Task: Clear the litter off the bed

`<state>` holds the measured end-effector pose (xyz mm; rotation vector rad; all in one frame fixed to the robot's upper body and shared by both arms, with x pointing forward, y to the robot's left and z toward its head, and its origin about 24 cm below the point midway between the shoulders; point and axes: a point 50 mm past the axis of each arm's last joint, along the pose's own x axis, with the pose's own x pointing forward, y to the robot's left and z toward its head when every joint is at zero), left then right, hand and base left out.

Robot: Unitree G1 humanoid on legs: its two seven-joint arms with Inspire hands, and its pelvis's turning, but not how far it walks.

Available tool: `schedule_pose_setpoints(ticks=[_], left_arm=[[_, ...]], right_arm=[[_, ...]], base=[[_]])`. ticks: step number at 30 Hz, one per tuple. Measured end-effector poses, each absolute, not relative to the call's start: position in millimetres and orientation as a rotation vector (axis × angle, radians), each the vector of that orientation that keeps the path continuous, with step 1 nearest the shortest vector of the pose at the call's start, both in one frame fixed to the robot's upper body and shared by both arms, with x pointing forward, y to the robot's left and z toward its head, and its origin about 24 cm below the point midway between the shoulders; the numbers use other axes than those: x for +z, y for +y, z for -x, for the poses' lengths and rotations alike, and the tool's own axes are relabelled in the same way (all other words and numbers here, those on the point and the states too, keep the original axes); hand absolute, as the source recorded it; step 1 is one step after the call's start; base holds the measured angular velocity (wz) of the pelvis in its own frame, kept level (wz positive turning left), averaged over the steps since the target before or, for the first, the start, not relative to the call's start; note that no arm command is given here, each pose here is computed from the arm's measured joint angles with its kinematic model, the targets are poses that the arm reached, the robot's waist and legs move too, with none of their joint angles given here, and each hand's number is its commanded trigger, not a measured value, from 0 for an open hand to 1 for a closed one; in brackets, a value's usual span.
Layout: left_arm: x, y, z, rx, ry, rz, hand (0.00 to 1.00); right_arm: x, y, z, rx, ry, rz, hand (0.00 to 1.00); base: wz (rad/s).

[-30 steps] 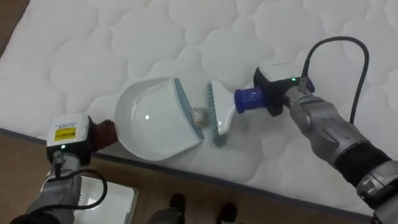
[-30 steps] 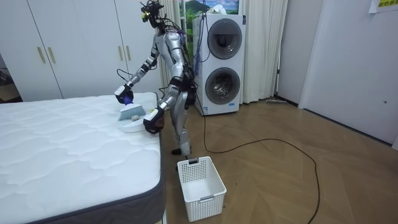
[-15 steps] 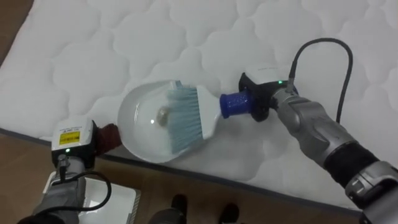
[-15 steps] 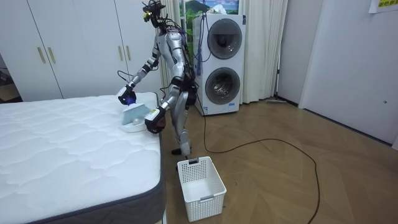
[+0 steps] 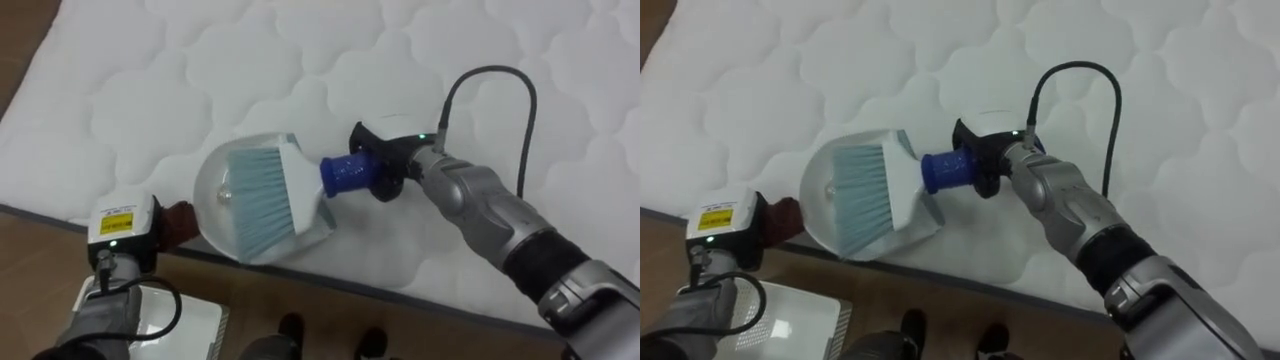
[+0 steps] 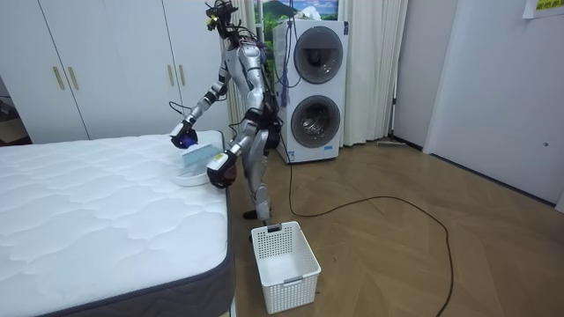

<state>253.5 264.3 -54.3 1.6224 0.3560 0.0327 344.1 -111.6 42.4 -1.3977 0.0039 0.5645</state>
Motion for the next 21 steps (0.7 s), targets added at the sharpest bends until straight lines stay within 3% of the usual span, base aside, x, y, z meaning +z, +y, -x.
schedule_pose_setpoints(ticks=[12,18,20,21], left_arm=[[-56,265,-252,0.023,0.364,-1.62,1.0],[-62,265,-246,0.002,0.375,-1.629,1.0],[-60,264,-247,0.003,0.36,-1.625,1.0],[-59,263,-249,0.005,0.347,-1.624,1.0]], right_arm=[[47,-108,-343,0.588,0.001,1.264,1.0],[36,-128,-337,0.533,0.051,1.16,1.0],[36,-140,-336,0.489,0.057,1.152,0.64],[37,-149,-337,0.445,0.062,1.122,0.6]], base=[[0.01],[0.05],[0.03],[0.07]])
